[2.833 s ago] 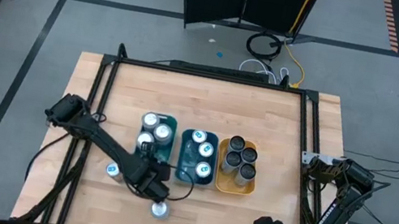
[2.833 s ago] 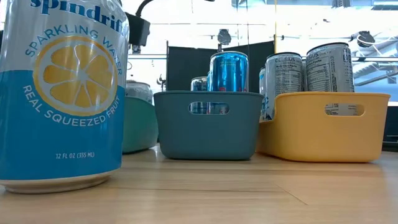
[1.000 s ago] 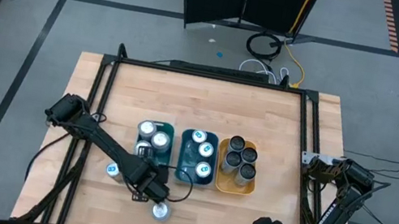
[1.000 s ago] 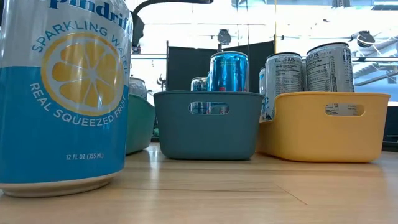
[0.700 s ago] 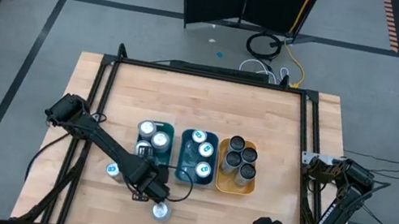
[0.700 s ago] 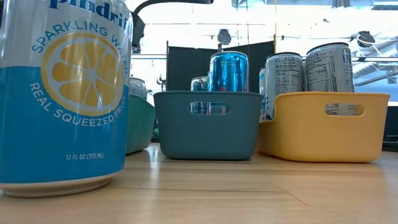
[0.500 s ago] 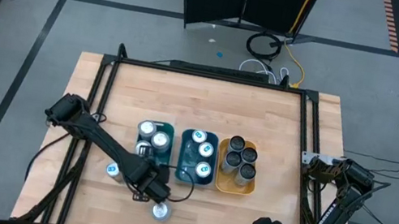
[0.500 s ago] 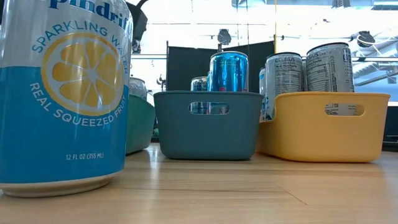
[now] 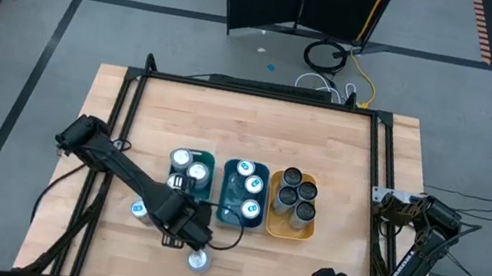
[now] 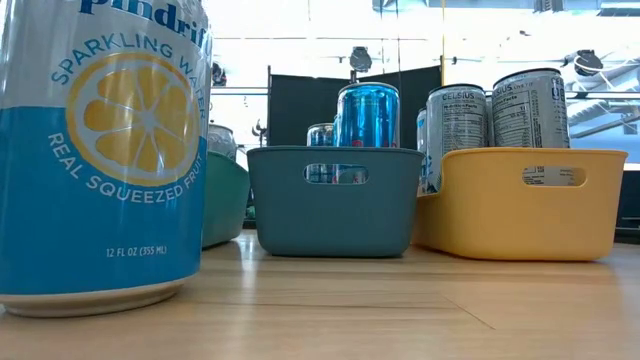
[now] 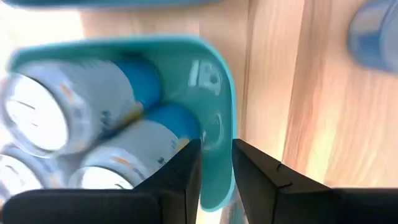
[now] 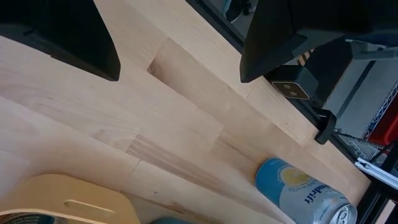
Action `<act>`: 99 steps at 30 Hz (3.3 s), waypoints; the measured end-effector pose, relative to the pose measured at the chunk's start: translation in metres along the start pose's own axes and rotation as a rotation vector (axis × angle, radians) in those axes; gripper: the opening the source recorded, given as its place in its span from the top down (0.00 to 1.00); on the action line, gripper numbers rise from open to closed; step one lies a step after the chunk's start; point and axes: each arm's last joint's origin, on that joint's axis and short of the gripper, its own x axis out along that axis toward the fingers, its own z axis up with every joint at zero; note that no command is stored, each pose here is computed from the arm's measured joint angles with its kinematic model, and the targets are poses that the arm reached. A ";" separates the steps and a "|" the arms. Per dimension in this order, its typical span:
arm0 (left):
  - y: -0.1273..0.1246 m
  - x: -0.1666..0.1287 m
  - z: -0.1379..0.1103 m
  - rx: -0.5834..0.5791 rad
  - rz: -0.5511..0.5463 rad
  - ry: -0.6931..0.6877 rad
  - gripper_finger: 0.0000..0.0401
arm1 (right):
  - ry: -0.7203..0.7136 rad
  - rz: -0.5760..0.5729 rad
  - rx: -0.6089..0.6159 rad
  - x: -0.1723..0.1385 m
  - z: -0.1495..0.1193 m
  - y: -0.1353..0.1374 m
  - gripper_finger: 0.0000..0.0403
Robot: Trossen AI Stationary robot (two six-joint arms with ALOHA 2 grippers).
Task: Sort soda cans
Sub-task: Put the blue soda can into the blue bin
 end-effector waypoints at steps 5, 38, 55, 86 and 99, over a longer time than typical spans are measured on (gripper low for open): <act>0.005 -0.027 0.008 0.010 0.041 -0.123 0.75 | 0.010 0.005 0.025 0.000 -0.001 0.001 0.20; 0.081 -0.123 -0.031 0.173 0.033 -0.541 0.75 | 0.106 0.005 0.047 0.000 -0.006 0.005 0.20; 0.100 -0.086 -0.066 -0.073 -0.165 -0.602 0.75 | 0.101 0.015 -0.001 0.000 -0.005 0.005 0.20; 0.080 -0.093 -0.166 -0.849 -0.266 -0.488 0.75 | 0.098 0.025 -0.205 0.000 -0.006 0.005 0.20; 0.085 -0.089 -0.173 -0.949 -0.204 -0.439 0.54 | 0.069 0.039 -0.193 0.000 -0.005 0.006 0.20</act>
